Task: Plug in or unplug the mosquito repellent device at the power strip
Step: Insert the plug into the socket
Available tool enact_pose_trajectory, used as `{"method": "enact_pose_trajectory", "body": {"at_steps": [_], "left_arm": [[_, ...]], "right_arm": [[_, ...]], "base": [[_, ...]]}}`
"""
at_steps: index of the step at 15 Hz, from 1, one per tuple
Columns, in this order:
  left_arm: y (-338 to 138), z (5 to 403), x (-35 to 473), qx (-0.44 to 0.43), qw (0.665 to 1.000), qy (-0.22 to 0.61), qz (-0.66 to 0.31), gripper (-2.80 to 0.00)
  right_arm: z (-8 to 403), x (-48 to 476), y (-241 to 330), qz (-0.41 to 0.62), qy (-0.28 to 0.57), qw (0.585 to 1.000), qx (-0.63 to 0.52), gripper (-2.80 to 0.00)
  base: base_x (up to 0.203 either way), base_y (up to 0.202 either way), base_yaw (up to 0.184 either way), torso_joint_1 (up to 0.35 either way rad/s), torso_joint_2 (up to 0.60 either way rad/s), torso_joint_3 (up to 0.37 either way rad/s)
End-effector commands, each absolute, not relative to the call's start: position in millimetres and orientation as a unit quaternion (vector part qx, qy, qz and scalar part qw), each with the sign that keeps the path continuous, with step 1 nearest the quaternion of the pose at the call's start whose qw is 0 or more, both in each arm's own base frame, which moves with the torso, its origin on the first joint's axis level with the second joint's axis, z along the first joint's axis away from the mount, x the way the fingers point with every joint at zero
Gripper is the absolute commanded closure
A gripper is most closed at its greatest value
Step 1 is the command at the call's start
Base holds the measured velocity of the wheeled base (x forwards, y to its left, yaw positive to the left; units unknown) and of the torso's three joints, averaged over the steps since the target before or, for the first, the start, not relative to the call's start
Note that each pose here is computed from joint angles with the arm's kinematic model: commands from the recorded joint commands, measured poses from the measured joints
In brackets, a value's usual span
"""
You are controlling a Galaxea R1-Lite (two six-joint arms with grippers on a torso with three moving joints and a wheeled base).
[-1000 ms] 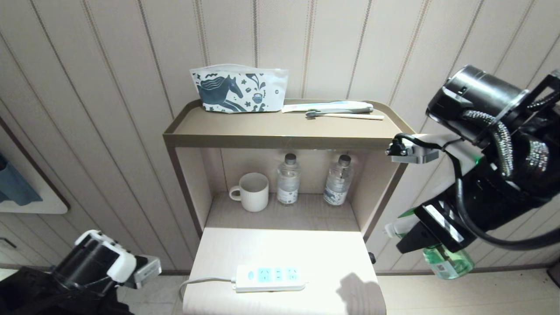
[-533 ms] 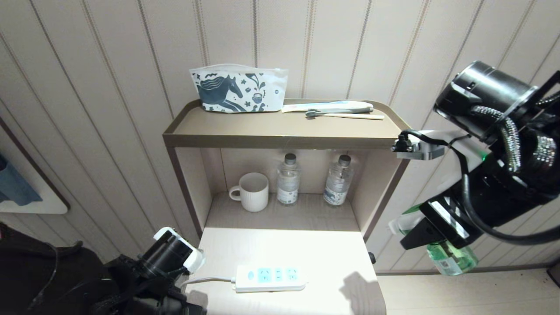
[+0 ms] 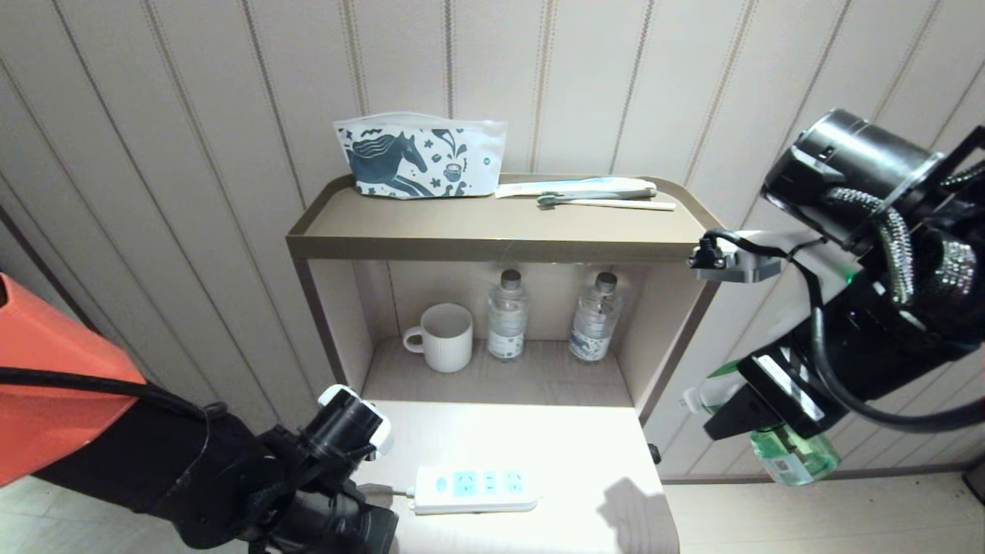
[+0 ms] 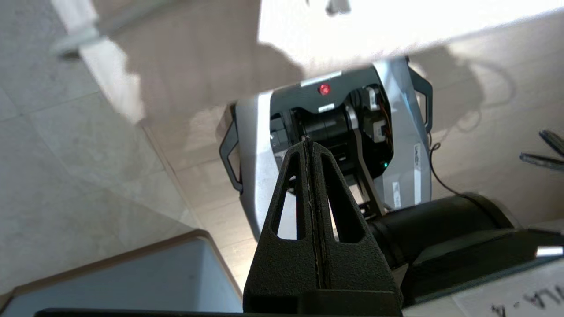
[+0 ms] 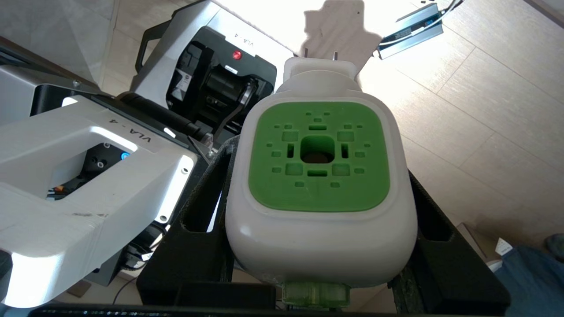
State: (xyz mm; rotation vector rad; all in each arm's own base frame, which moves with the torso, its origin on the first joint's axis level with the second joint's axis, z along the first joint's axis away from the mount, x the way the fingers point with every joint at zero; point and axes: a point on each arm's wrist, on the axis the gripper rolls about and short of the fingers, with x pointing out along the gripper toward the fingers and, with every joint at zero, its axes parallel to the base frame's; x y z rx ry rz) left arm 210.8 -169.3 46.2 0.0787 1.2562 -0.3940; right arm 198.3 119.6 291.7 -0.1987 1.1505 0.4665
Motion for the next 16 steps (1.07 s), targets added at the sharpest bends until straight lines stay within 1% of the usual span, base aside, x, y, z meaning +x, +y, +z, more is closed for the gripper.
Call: {"method": "enact_pose_trajectory", "body": {"at_steps": [1,8,11,16], "left_arm": [[-176.3,36.8,219.1,0.039,0.785,0.591,-0.180,0.00],[-190.4,37.8,231.0,0.035,0.787,0.585,-0.192,0.00],[-199.0,41.3,226.8,0.046,0.780,0.590,-0.203,0.00],[-210.8,45.7,235.3,0.044,0.787,0.579,-0.210,0.00]], "right_arm": [[290.1,199.7,120.2,0.217,0.543,0.806,-0.094,0.00],[288.1,205.8,120.9,0.212,0.546,0.805,-0.092,0.00],[286.8,208.0,122.1,0.212,0.547,0.804,-0.093,0.00],[285.2,210.0,123.3,0.212,0.548,0.804,-0.093,0.00]], "base": [[0.000,0.000,0.000,0.000,0.00,0.000],[0.000,0.000,0.000,0.000,0.00,0.000],[0.000,0.000,0.000,0.000,0.00,0.000],[0.000,0.000,0.000,0.000,0.00,0.000]]}}
